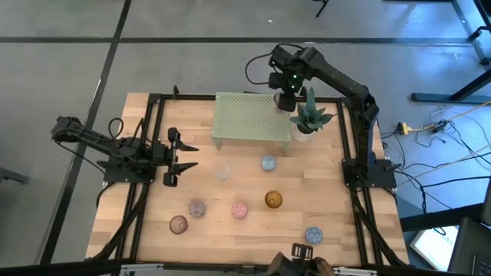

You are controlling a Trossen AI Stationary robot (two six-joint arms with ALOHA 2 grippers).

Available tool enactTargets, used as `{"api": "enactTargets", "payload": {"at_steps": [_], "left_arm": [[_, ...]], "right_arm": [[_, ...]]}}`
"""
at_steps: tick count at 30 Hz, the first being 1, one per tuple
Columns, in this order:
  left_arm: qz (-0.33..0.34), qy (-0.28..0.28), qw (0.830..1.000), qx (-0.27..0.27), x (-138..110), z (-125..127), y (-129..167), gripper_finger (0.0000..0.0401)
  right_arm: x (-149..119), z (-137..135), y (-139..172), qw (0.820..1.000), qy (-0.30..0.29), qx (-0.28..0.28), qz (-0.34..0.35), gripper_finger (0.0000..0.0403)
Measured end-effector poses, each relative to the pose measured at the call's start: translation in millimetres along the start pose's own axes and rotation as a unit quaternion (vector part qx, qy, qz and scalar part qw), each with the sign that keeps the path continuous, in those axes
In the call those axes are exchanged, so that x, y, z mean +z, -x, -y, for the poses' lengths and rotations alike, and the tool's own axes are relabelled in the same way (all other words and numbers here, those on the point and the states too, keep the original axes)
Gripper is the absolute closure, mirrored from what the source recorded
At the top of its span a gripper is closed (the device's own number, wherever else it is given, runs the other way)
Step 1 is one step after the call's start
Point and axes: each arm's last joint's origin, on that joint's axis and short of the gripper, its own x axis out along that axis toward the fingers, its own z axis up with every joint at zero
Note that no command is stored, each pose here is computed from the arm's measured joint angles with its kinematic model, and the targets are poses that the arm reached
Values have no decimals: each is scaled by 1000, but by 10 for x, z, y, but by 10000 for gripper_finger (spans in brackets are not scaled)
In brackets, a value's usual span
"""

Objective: Pick & Place candle stick holders
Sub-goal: Put the purple glass candle holder on the shelf, then align the orange glass candle holder with the purple glass candle holder on the shelf

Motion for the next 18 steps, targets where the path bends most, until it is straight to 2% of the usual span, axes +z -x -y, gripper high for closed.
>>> {"api": "enactTargets", "payload": {"at_steps": [7, 13, 18], "left_arm": [[0, 0, 1000, 0, 0, 0, 0, 191], [0, 0, 1000, 0, 0, 0, 0, 191], [0, 0, 1000, 0, 0, 0, 0, 191]], "right_arm": [[-1, -42, 189, 1000, 6, -18, 5, 214], [21, -66, 456, 998, -1, -34, 51, 214], [36, -196, 665, 995, 2, -43, 91, 214]]}}
